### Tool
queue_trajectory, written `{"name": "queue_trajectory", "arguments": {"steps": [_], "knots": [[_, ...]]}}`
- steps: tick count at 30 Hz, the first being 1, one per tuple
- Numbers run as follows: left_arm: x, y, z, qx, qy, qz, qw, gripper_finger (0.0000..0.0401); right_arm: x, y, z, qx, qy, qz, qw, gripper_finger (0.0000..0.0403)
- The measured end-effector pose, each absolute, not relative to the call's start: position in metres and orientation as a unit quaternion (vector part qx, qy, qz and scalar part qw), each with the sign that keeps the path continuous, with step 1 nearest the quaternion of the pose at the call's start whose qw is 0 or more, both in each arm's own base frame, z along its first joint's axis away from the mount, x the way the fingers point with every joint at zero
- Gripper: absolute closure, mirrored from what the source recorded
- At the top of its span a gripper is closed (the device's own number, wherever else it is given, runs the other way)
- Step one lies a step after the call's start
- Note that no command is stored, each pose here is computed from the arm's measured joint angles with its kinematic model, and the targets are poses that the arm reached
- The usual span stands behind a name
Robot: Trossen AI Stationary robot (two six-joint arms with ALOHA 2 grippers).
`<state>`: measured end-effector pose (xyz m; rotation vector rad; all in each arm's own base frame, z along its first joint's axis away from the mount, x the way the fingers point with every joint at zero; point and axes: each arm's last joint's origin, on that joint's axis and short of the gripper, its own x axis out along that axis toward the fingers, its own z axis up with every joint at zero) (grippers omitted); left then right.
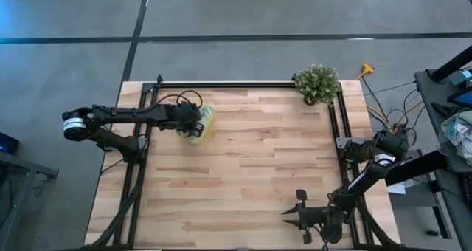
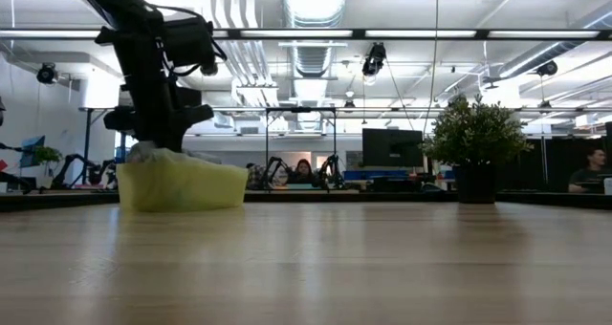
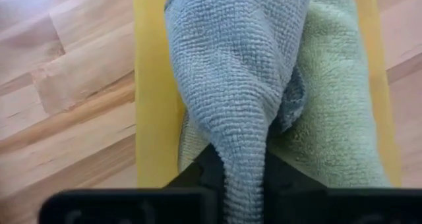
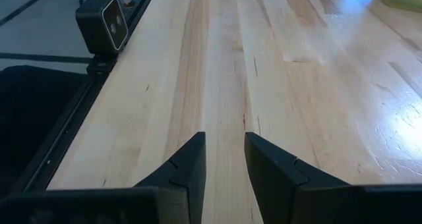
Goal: Roll microfiber towels into tight, uniform cylinder then place into a basket
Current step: Put the rolled gray towel into the yellow bin
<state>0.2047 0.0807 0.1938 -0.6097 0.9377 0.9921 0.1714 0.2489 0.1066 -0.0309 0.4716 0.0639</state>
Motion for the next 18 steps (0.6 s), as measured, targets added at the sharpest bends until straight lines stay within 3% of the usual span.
{"name": "queue_trajectory", "arguments": {"steps": [11,18], "knots": [[0.1958,0.0812,0.1954,-0.257,0.418,0.506,0.709,0.0396,0.1715,0.2491,0.1069,-0.013,0.232,0.032,0.972,0.0303],[0.2019,0.0804,0.1916,-0.297,0.408,0.486,0.713,0.0388,0.1717,0.2492,0.107,-0.012,0.232,0.032,0.972,0.0303]]}}
